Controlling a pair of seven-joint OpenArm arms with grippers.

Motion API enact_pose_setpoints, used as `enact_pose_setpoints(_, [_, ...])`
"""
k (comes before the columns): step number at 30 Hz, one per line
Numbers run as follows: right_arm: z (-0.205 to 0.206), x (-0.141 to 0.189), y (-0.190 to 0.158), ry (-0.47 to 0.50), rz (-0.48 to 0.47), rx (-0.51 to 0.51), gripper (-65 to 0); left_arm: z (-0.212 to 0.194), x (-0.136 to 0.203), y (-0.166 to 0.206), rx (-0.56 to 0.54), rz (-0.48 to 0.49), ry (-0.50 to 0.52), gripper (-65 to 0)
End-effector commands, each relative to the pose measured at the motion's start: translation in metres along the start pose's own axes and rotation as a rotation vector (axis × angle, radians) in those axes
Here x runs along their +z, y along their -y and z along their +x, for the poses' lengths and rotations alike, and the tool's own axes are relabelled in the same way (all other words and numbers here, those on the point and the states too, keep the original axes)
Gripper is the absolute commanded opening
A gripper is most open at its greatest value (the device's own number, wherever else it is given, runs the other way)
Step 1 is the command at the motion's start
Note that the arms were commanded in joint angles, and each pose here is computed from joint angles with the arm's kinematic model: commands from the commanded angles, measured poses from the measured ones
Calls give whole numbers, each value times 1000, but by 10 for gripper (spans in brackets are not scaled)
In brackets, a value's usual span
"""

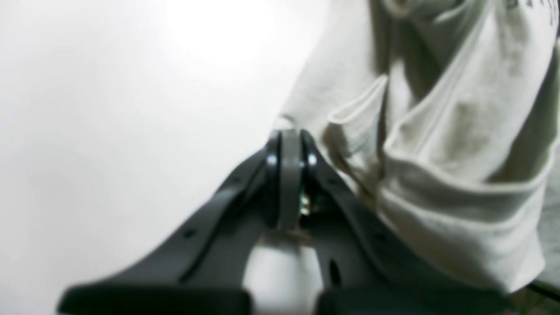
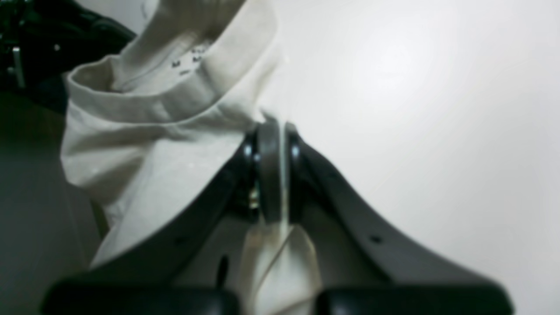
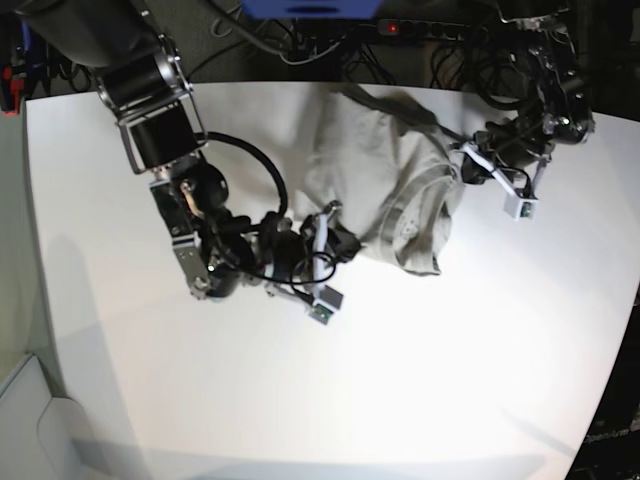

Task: Layout the t-shirt on the table in an organized manner, then fold the t-shirt properly
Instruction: 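Tuck the loose shirt edge under with the right gripper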

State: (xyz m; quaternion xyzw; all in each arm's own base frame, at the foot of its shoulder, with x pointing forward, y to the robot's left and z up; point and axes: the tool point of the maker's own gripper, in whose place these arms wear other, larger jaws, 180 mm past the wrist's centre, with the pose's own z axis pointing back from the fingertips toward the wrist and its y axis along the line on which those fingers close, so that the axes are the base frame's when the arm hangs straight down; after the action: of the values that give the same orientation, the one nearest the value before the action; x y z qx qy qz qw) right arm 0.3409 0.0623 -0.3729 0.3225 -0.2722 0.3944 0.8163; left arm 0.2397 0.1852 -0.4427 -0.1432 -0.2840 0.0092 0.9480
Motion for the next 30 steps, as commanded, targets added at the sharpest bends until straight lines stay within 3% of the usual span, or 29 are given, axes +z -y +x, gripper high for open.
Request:
enact_pose_setpoints(1, [26,7,3,66,-6,22,-650,-43,-2,-10,-17,54,-168,-647])
enact_pose_setpoints(20, [15,16,17,52,-40,3,-643,-42,-2,-9,-17,53,-164,-647])
enact_pose_setpoints(27, [16,15,12,37,-29,5,-485,-40,-1,-10,-18,55,-158,-647])
enact_pose_setpoints(30, [27,20,-1,60,-26,52,-431,-38,-1,-10,-16,54,-151,-647])
